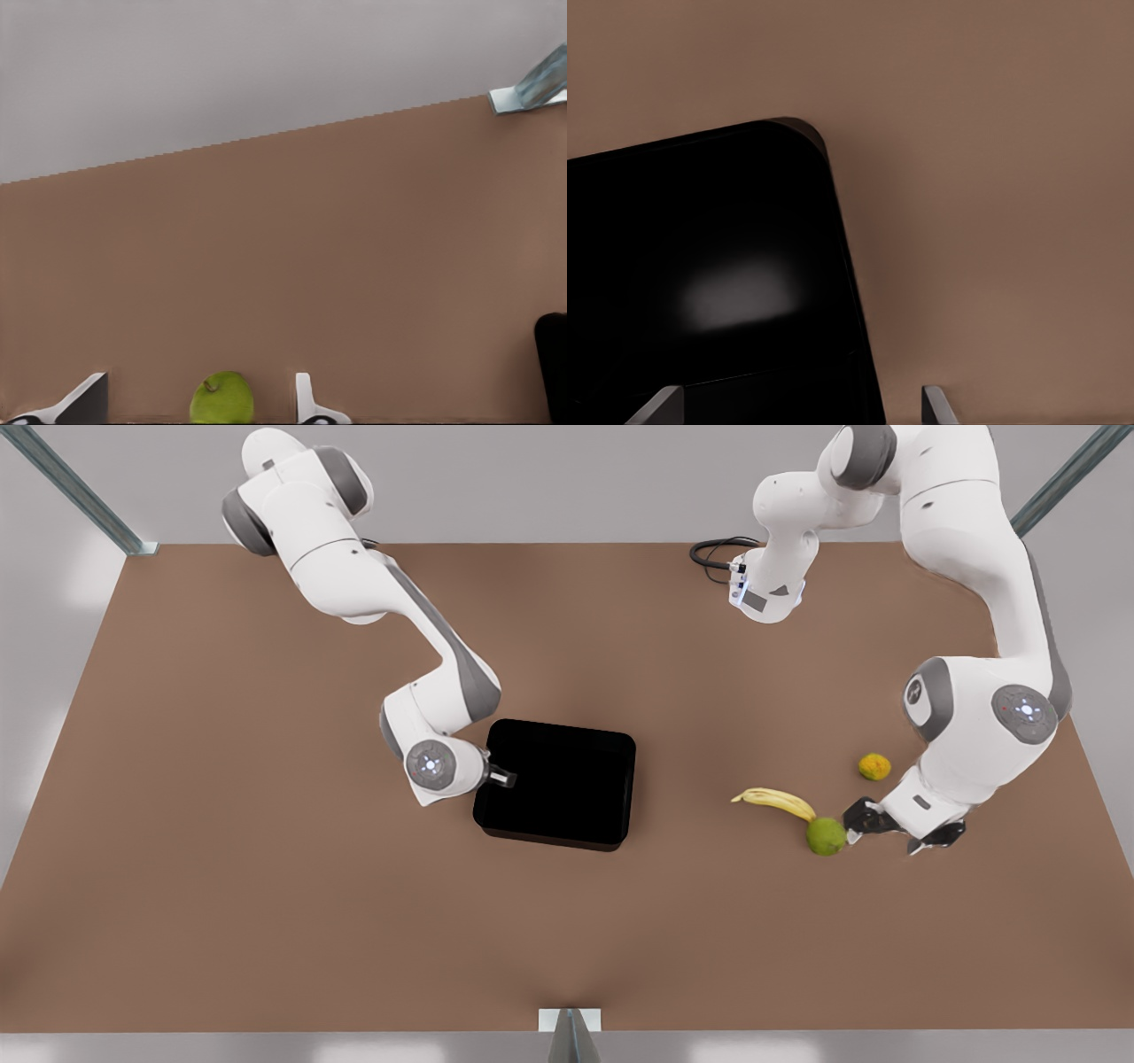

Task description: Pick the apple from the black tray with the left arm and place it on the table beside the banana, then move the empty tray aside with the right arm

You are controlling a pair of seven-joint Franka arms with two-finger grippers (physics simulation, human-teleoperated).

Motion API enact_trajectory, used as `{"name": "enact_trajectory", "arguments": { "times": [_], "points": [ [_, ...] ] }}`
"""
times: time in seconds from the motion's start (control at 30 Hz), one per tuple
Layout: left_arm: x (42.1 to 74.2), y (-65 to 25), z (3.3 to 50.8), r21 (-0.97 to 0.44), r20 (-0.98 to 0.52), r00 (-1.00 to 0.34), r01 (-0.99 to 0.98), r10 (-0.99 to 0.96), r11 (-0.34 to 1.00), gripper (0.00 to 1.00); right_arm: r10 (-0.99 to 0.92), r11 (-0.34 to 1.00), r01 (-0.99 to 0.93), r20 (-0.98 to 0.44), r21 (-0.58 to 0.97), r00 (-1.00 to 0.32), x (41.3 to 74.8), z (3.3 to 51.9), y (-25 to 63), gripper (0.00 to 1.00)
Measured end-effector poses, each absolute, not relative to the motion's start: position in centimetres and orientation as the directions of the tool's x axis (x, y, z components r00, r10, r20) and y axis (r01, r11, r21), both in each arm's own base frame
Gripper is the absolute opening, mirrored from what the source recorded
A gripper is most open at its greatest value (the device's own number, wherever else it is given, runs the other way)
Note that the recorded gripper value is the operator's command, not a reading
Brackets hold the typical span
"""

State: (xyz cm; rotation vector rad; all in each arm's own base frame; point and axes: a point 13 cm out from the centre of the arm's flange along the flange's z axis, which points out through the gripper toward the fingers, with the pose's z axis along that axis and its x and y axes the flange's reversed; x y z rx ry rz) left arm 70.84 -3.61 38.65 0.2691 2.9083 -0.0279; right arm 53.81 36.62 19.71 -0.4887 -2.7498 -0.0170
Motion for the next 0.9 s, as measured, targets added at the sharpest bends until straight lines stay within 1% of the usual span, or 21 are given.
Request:
{"name": "enact_trajectory", "arguments": {
  "times": [0.03, 0.07, 0.1, 0.13, 0.2, 0.33, 0.6, 0.77, 0.9],
  "points": [
    [69.5, -4.1, 40.7, -0.016, -0.201, -0.964, 0.178, 0.171, 0.984, 1.0, 0.339, 0.938, 0.342, 0.34, -0.052, -0.877, 53.6, 19.1, 36.6, 1.0],
    [67.4, -4.3, 41.5, -0.029, -0.17, -0.971, 0.173, 0.166, 0.985, 1.0, 0.342, 0.937, 0.345, 0.339, -0.051, -0.877, 53.6, 18.7, 36.6, 1.0],
    [65.1, -4.5, 41.5, -0.038, -0.137, -0.978, 0.166, 0.16, 0.985, 1.0, 0.342, 0.937, 0.347, 0.335, -0.048, -0.878, 53.7, 18.5, 36.6, 1.0],
    [63.8, -4.6, 41.4, -0.045, -0.114, -0.982, 0.16, 0.154, 0.986, 1.0, 0.341, 0.937, 0.347, 0.332, -0.043, -0.879, 53.8, 18.3, 36.7, 0.99],
    [62.6, -4.7, 40.8, -0.057, -0.077, -0.987, 0.146, 0.142, 0.988, 1.0, 0.334, 0.939, 0.342, 0.329, -0.035, -0.883, 53.9, 17.7, 36.9, 0.99],
    [61.7, -4.7, 39.9, -0.064, -0.032, -0.992, 0.126, 0.125, 0.99, 1.0, 0.307, 0.948, 0.318, 0.332, -0.022, -0.892, 54.1, 16.0, 37.0, 1.0],
    [61.0, -4.5, 39.4, -0.059, -0.001, -0.995, 0.1, 0.101, 0.993, 1.0, 0.241, 0.965, 0.26, 0.334, 0.013, -0.911, 55.2, 14.7, 35.7, 1.0],
    [60.9, -4.5, 39.4, -0.059, 0.005, -0.996, 0.089, 0.089, 0.994, 1.0, 0.143, 0.985, 0.167, 0.367, 0.034, -0.919, 53.0, 13.4, 36.8, 0.99],
    [60.9, -4.4, 39.3, -0.059, 0.008, -0.997, 0.081, 0.082, 0.995, 1.0, 0.097, 0.991, 0.123, 0.381, 0.046, -0.92, 52.6, 12.0, 35.6, 0.98]
  ]
}}
